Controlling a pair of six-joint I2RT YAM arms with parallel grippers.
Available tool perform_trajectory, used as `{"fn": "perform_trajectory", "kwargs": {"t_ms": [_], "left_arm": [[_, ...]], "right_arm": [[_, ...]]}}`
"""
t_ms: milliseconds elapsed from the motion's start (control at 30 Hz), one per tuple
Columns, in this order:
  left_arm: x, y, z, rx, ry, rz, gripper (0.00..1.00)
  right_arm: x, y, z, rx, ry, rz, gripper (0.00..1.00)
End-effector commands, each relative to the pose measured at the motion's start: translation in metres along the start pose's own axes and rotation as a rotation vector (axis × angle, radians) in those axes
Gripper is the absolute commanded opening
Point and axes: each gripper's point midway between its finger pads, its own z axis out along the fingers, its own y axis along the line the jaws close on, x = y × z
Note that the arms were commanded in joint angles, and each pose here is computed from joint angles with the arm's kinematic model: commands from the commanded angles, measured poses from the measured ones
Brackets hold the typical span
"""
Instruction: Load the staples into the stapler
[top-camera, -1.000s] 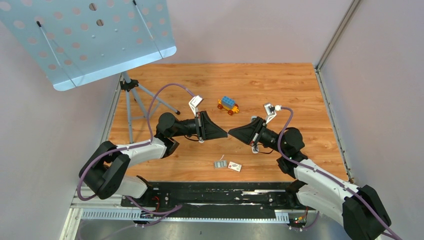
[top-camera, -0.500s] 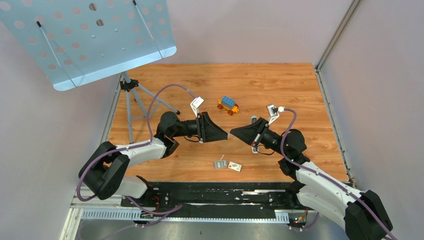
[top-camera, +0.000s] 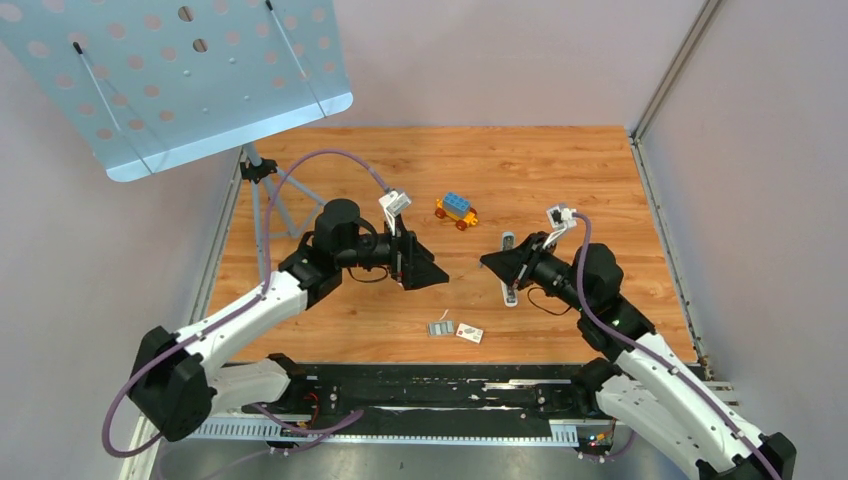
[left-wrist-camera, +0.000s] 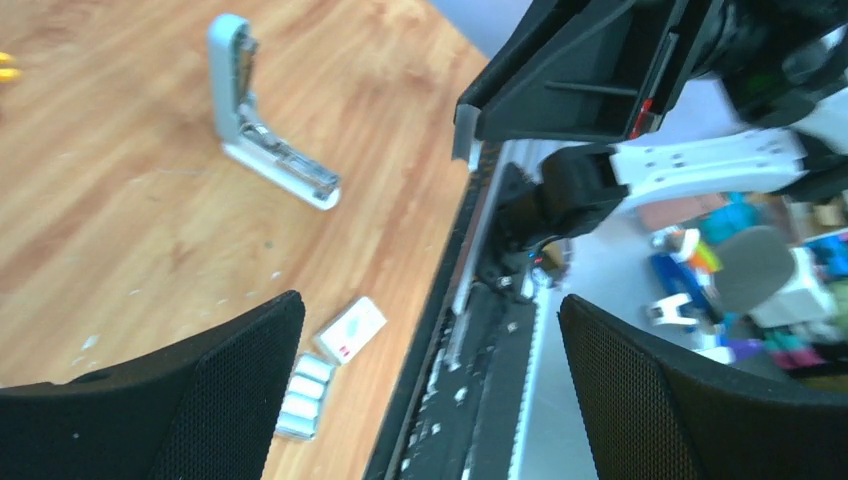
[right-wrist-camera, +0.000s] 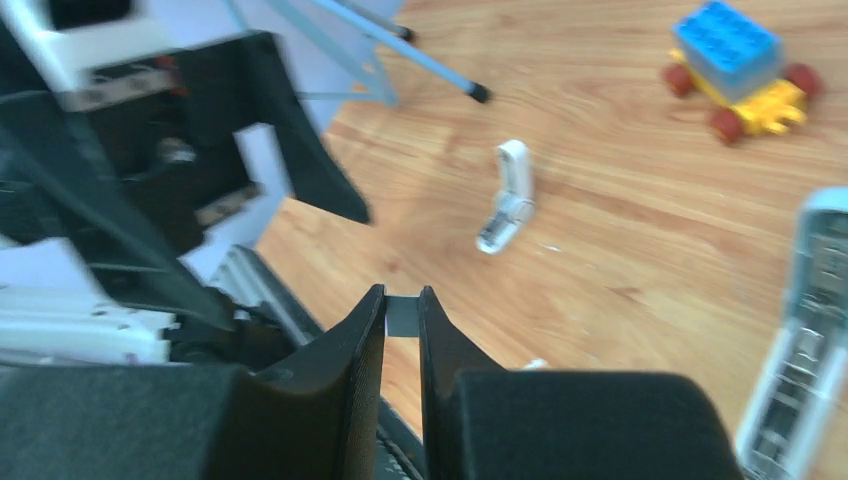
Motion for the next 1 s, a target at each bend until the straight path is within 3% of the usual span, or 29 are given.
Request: {"fn": "perform_trajectory", "kwargs": {"t_ms": [0, 200, 400, 700, 967], "left_arm": [[0.03, 0.029, -0.038, -0.252, 0.205, 0.135, 1.0], [0.031, 0.024, -0.075, -0.361, 0.267, 0.26, 1.0], [0.032, 0.034, -0.105, -0.503, 0.251, 0.328, 1.0], [0.029, 0.058, -0.127, -0.682, 0.181, 0.358, 1.0], [0.029, 0.058, -0.127, -0.68, 0.178, 0.36, 1.0]], "right_arm": [[0.022, -0.065, -0.025, 0.339, 0.155, -0.136, 0.18], [0.031, -0.104, -0.042, 0.546, 0.298, -0.249, 0.18], [0.04, -0.128, -0.047, 0.672, 0.406, -0.264, 0.18], [0.045, -0.158, -0.049, 0.801, 0.473, -0.316, 0.18], [0.059, -0.171, -0.035, 0.809, 0.523, -0.297, 0.2]]}}
